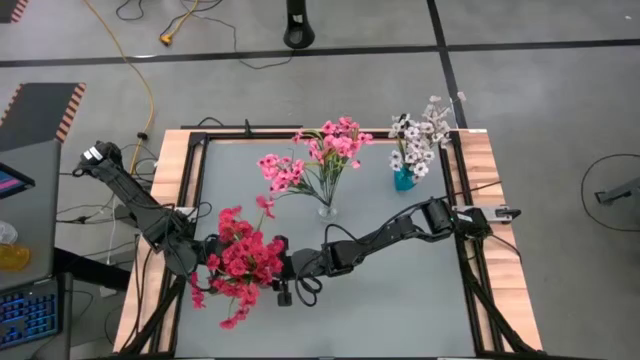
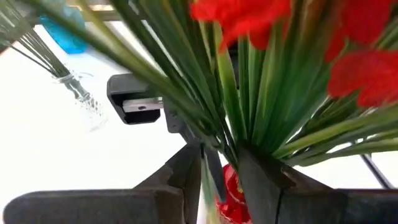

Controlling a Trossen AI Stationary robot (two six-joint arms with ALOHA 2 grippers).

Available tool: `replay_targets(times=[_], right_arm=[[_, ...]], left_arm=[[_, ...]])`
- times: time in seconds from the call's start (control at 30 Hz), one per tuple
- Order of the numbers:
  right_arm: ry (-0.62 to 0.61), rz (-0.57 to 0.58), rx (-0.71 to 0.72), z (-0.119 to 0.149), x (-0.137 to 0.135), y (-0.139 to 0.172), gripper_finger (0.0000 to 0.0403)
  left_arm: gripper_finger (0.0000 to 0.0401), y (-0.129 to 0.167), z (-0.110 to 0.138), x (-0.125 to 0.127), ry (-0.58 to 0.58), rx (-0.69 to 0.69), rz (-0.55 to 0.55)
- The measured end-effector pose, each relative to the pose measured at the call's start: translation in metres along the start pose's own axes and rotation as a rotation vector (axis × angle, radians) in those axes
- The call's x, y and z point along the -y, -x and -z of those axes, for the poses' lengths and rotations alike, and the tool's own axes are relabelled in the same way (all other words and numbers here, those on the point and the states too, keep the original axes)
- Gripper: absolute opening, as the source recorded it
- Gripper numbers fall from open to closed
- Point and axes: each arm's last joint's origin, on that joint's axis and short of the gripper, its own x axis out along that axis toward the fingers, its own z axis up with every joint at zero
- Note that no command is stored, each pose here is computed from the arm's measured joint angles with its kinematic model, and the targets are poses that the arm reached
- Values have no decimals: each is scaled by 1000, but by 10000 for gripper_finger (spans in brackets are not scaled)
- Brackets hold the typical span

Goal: Sort flowers into vase by color
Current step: Put the red flowers into the red vase

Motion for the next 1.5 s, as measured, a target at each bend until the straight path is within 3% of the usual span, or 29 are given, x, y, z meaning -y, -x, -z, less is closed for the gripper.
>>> replay_targets(times=[0.23,0.47,0.67,1.03,1.5], right_arm=[[-3,0,0,0,0,0,190],[-1,0,1,0,0,0,207],[0,-7,2,0,0,0,207],[-3,-5,2,-1,0,0,207],[-2,-5,2,0,0,0,207]], left_arm=[[95,-2,1,0,15,2,-26],[146,-1,0,0,45,9,-34],[178,4,-3,-1,-30,15,28],[181,26,-14,-12,40,105,91],[181,25,-10,-10,52,47,172]])
